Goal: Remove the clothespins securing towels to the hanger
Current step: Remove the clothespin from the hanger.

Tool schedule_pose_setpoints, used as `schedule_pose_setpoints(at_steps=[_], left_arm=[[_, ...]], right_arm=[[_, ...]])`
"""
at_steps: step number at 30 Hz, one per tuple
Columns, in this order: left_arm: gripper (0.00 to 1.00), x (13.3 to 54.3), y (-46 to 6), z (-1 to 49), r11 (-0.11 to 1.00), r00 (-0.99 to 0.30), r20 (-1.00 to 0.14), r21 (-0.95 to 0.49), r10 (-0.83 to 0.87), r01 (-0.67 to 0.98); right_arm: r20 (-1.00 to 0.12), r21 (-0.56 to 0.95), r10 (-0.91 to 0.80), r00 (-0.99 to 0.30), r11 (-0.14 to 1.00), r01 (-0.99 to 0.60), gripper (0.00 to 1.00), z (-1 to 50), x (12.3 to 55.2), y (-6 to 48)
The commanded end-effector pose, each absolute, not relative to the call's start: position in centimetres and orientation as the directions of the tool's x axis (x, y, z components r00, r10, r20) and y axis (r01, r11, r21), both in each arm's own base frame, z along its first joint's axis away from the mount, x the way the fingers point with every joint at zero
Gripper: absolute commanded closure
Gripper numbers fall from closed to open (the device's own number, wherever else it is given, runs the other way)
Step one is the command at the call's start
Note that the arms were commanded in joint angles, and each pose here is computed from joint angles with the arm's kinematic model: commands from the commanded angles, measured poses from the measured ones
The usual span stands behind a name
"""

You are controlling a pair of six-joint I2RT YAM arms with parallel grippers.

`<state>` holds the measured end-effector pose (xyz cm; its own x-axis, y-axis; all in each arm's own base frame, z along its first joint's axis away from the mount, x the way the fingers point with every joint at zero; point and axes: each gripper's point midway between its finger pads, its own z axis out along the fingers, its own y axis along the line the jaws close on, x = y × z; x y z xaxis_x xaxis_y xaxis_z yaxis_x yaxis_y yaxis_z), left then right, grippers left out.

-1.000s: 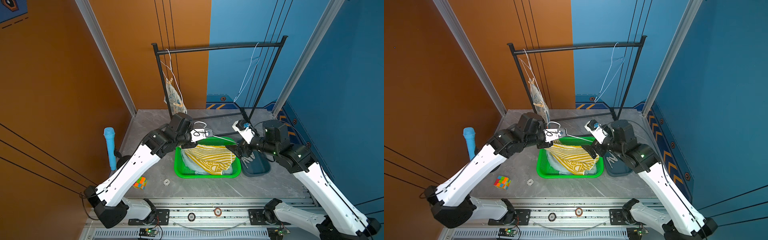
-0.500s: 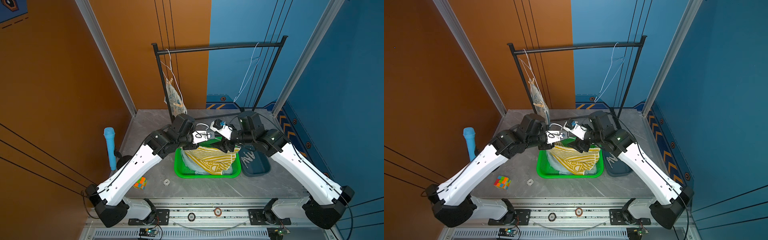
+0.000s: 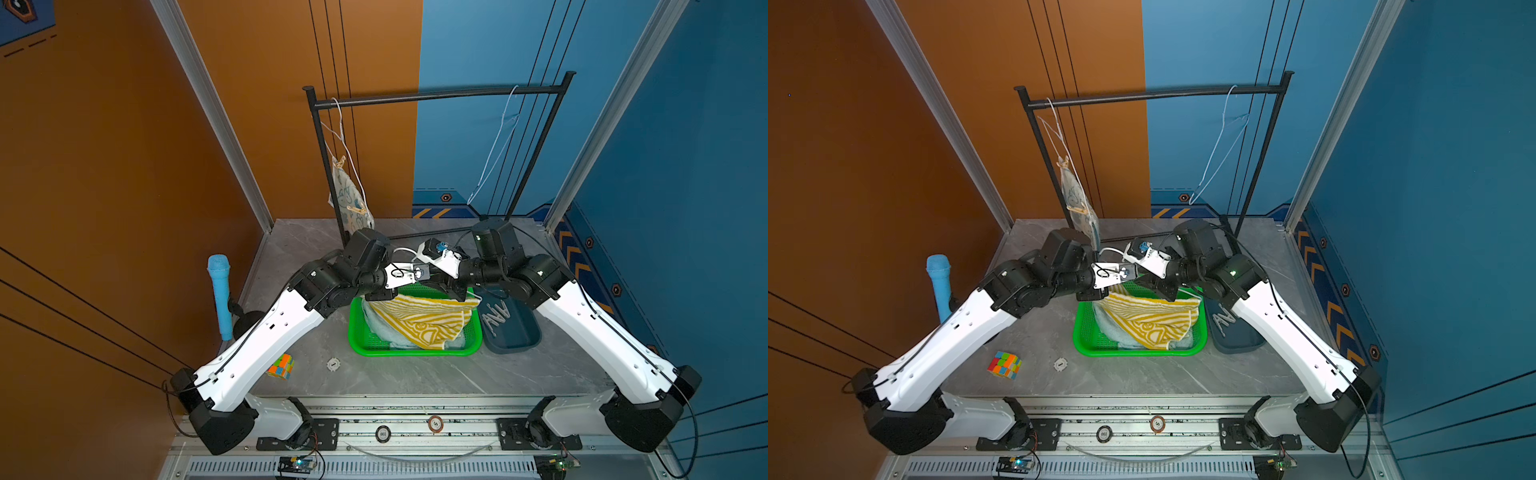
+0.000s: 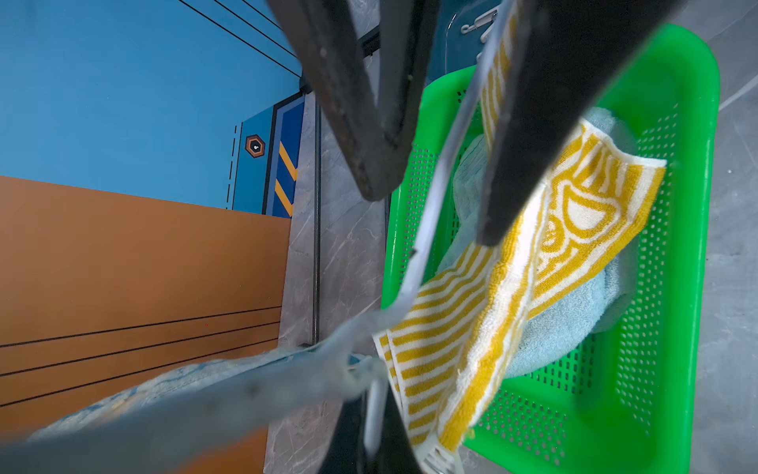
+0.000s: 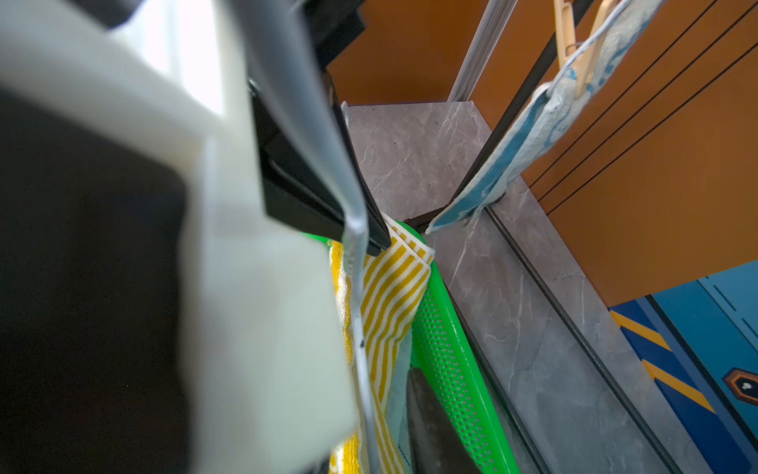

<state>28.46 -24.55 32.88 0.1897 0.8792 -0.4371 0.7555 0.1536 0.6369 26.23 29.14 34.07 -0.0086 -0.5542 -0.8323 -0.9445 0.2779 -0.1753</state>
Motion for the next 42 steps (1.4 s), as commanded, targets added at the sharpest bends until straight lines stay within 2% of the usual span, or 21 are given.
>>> schedule_pose_setpoints(at_steps=[1,9,12,13,17,23,30,35,38,42], left_arm=[[1.00,28.2,-24.9,35.2,0.189,0.213,-0.484,0.654,0.849,0.733],[1.00,28.1,-25.0,35.4,0.205,0.206,-0.507,0.639,0.837,0.741],[1.00,28.0,-25.0,35.4,0.212,0.202,-0.518,0.630,0.831,0.747],[0.95,28.0,-24.9,35.3,0.215,0.200,-0.523,0.627,0.829,0.749],[0.70,27.3,-24.6,35.4,0.238,0.187,-0.566,0.592,0.803,0.770],[0.47,25.4,-23.3,36.0,0.289,0.157,-0.678,0.496,0.718,0.818],[0.39,26.0,-18.0,37.9,0.472,0.020,-0.807,0.365,0.590,0.802],[0.35,27.7,-13.9,38.0,0.567,-0.066,-0.861,0.272,0.504,0.778],[0.34,28.6,-12.8,37.5,0.570,-0.069,-0.857,0.277,0.511,0.774],[0.32,29.0,-13.5,36.4,0.473,0.008,-0.820,0.337,0.572,0.814]], right_arm=[[-0.822,-0.162,-0.569,-0.012,0.255,-0.953,0.73,33.3,26.1,29.0],[-0.812,-0.184,-0.584,0.004,0.249,-0.951,0.89,32.8,26.2,28.5],[-0.805,-0.206,-0.593,0.022,0.244,-0.948,0.98,32.8,26.3,28.3],[-0.804,-0.212,-0.594,0.023,0.250,-0.945,1.00,32.9,26.5,28.2],[-0.816,-0.239,-0.576,0.042,0.270,-0.933,1.00,33.5,27.0,28.0],[-0.834,-0.297,-0.543,0.096,0.296,-0.908,1.00,34.4,27.3,27.6],[-0.832,-0.387,-0.526,0.175,0.325,-0.863,1.00,35.4,27.2,27.2],[-0.762,-0.515,-0.590,0.266,0.304,-0.801,1.00,34.9,26.2,26.8],[-0.700,-0.598,-0.632,0.332,0.264,-0.757,1.00,34.2,25.0,26.9],[-0.609,-0.701,-0.675,0.416,0.213,-0.681,1.00,33.3,23.7,26.8]])
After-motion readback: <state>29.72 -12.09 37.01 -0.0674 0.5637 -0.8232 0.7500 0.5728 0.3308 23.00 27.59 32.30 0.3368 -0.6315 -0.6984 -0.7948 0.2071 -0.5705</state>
